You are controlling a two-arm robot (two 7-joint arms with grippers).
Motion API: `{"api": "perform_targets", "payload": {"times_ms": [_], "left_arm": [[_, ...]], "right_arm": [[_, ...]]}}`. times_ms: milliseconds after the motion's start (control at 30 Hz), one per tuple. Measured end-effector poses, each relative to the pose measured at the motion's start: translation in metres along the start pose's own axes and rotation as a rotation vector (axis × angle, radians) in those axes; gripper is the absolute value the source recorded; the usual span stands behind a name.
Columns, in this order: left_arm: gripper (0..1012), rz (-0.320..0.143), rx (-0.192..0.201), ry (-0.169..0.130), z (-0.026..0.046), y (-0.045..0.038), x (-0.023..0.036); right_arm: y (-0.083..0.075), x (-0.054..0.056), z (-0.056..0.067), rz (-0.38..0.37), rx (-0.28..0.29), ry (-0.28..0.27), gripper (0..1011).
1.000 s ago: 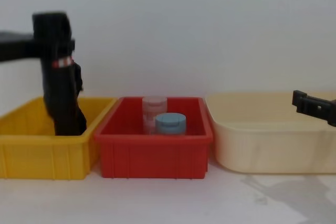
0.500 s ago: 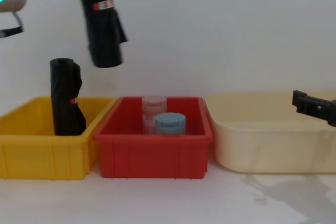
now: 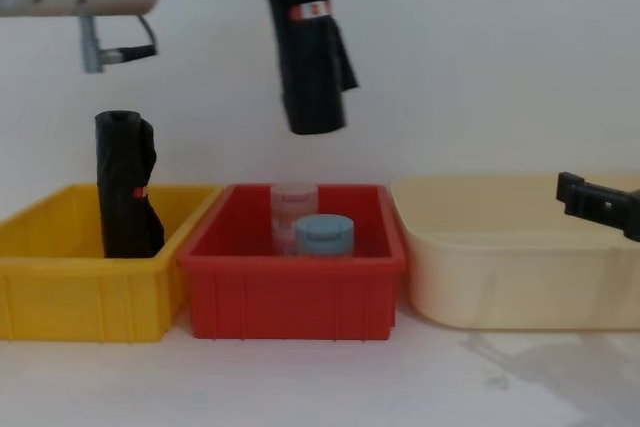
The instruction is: Pick up the garbage bag with the one hand and transfer it to the other hand.
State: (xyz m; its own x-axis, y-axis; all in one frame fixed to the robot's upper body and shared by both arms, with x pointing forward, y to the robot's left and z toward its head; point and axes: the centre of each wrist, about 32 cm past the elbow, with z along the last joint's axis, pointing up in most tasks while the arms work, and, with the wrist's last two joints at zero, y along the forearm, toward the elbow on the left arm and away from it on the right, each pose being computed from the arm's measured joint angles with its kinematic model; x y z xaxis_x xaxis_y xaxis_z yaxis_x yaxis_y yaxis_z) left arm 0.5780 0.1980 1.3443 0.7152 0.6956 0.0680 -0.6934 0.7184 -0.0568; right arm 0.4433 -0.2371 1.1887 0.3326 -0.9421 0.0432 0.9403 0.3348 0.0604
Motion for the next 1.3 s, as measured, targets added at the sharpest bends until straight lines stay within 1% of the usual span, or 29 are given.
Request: {"api": "perform_targets", "payload": {"times_ms": [67, 100, 167, 200, 300, 333, 533, 700, 833, 1067, 1300], "left_arm": [[414, -0.023, 0.003, 0.004, 0.0009, -0.0042, 0.0], [414, -0.047, 0.011, 0.01, -0.0001, -0.0096, 0.0], [414, -0.072, 0.019, 0.015, -0.0006, -0.0143, 0.0002], [414, -0.092, 0.027, 0.019, -0.0011, -0.0197, 0.0002], [414, -0.121, 0.035, 0.024, -0.0013, -0.026, 0.0004], [414, -0.137, 0.041, 0.027, -0.0015, -0.0296, 0.0005], [414, -0.181, 0.056, 0.035, -0.0021, -0.0399, 0.0004], [414, -0.202, 0.063, 0.038, -0.002, -0.0448, 0.0004], [414, -0.218, 0.069, 0.04, -0.0021, -0.0482, 0.0003], [414, -0.232, 0.075, 0.042, -0.002, -0.0515, 0.0003], [414, -0.24, 0.078, 0.044, -0.0022, -0.0533, 0.0002]], "right_arm": [[0.0, 0.0, 0.0, 0.0, 0.0, 0.0, 1002], [0.0, 0.0, 0.0, 0.0, 0.0, 0.0, 1002], [0.0, 0.0, 0.0, 0.0, 0.0, 0.0, 1001], [0.0, 0.0, 0.0, 0.0, 0.0, 0.0, 1001], [0.001, 0.0, 0.001, 0.0, 0.001, -0.001, 1001], [0.002, 0.0, 0.002, 0.002, 0.002, -0.002, 1001], [0.007, 0.001, 0.006, 0.029, -0.004, -0.011, 1001], [0.016, 0.001, 0.012, 0.078, -0.019, -0.025, 1001], [0.025, 0.0, 0.016, 0.129, -0.041, -0.033, 1001], [0.037, -0.003, 0.022, 0.194, -0.065, -0.031, 1001], [0.049, -0.004, 0.028, 0.23, -0.072, -0.024, 1001]]}}
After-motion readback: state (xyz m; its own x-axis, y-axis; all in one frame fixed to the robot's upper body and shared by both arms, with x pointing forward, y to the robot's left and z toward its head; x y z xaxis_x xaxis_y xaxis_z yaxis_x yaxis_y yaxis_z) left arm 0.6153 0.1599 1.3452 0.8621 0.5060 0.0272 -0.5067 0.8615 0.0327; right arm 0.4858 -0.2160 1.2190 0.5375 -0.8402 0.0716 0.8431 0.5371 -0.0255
